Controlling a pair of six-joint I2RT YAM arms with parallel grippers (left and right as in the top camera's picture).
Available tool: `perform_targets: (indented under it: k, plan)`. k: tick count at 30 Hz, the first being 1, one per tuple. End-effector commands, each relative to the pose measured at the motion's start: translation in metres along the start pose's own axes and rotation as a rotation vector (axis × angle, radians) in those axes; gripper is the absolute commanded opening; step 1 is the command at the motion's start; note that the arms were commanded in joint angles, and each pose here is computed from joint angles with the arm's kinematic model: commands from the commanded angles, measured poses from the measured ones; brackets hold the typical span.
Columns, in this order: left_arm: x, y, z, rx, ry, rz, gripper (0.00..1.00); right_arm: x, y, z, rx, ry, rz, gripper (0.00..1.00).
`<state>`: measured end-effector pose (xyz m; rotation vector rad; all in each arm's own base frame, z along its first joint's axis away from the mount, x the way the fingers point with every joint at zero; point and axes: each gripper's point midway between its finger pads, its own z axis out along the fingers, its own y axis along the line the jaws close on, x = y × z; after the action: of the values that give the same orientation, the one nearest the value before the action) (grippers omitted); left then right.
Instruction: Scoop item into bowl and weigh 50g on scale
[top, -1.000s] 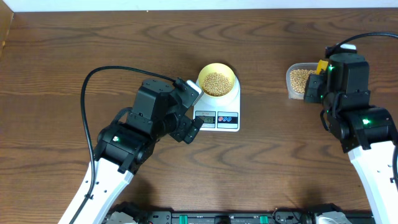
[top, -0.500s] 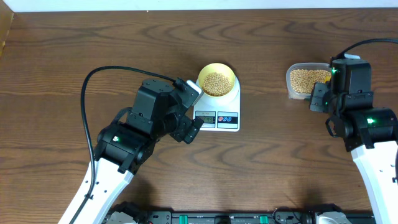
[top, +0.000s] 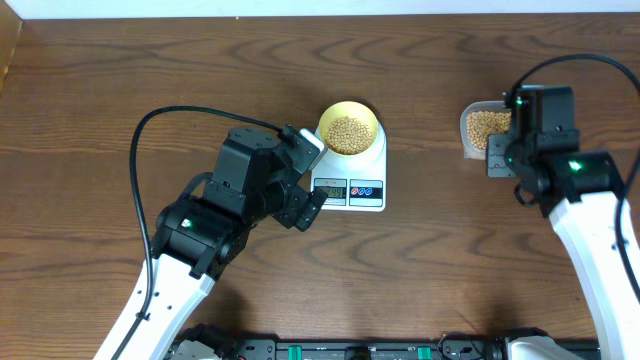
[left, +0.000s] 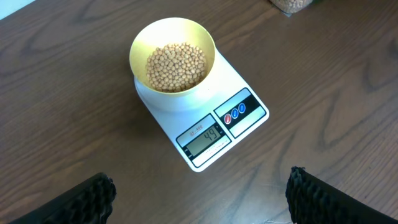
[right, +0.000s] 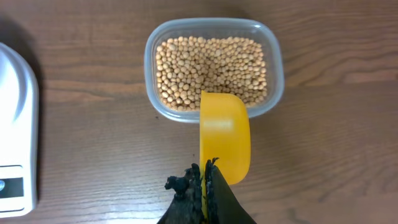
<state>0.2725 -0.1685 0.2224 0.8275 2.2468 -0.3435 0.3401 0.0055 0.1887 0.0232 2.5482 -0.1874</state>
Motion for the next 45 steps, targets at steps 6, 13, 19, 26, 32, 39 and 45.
perform_targets:
  k: [6, 13, 19, 26, 32, 39, 45]
  plan:
    - [-0.003, 0.002, -0.004, -0.009, -0.014, -0.002, 0.9, -0.014, 0.002, 0.03, 0.003, -0.013, -0.021, 0.01]
    - [-0.003, 0.002, -0.004, -0.009, -0.014, -0.002, 0.9, -0.014, -0.01, 0.047, 0.003, 0.01, -0.025, 0.01]
    - [-0.003, 0.002, -0.004, -0.009, -0.014, -0.002, 0.9, -0.008, -0.021, 0.066, 0.008, 0.052, 0.009, 0.01]
    - [-0.003, 0.002, -0.004, -0.009, -0.014, -0.002, 0.9, -0.02, -0.019, 0.072, -0.031, 0.008, 0.03, 0.01]
    - [-0.003, 0.002, -0.004, -0.009, -0.014, -0.002, 0.9, -0.021, -0.017, 0.072, -0.042, 0.004, 0.031, 0.01]
    - [-0.003, 0.002, -0.004, -0.009, -0.014, -0.002, 0.9, -0.02, -0.014, 0.072, -0.061, 0.005, 0.03, 0.01]
    - [-0.003, 0.002, -0.004, -0.009, -0.014, -0.002, 0.9, -0.02, -0.013, 0.071, -0.065, 0.005, 0.032, 0.01]
